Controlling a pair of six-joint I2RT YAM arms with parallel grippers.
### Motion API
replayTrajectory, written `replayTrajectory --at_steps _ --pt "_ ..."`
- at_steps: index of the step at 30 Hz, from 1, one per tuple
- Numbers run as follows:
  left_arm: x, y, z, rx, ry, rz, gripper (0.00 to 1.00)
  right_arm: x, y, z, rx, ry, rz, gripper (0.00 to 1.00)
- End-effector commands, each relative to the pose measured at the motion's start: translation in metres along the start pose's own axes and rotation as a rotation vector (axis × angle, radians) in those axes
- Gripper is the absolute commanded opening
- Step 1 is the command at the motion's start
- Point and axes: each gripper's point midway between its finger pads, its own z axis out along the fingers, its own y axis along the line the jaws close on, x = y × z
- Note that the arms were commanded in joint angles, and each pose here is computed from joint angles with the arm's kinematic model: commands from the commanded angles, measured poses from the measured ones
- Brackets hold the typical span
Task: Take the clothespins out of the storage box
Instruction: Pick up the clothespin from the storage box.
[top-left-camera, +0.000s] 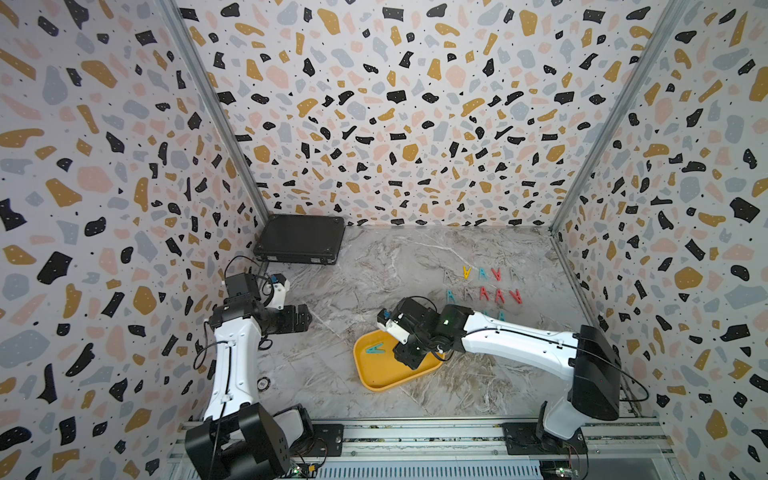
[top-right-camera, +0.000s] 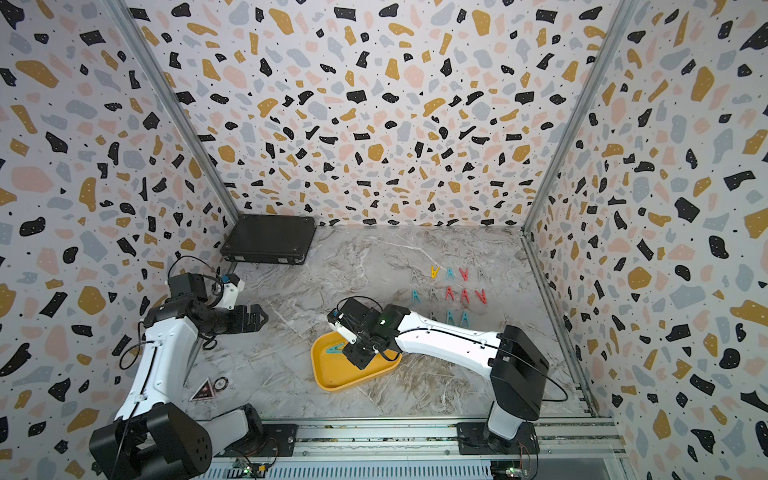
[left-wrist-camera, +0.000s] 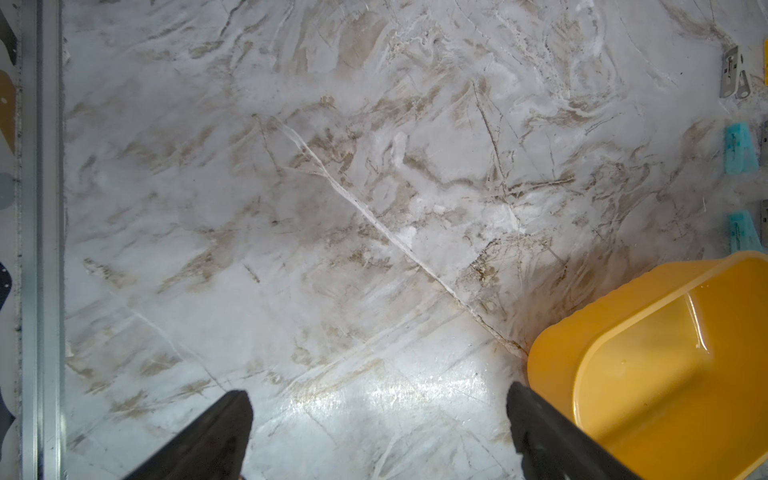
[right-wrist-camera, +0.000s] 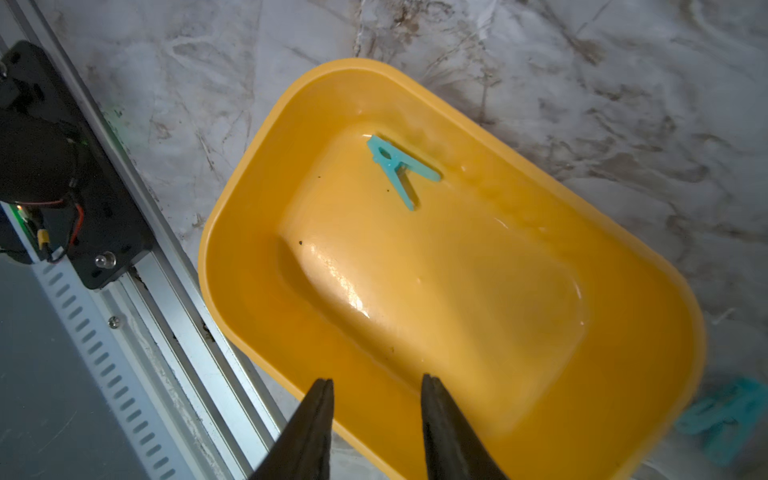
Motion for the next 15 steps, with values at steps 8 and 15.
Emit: replayTrajectory --at_steps 8,15 --pt "-0.001 -0.019 0.000 0.115 -0.020 0.020 1.00 -0.014 0.005 0.038 -0.017 0.047 -0.157 0.40" --pt "-0.001 -0.015 0.001 0.093 -0.015 0.020 1.00 -0.014 -0.005 0.065 0.026 0.101 -0.216 0.40"
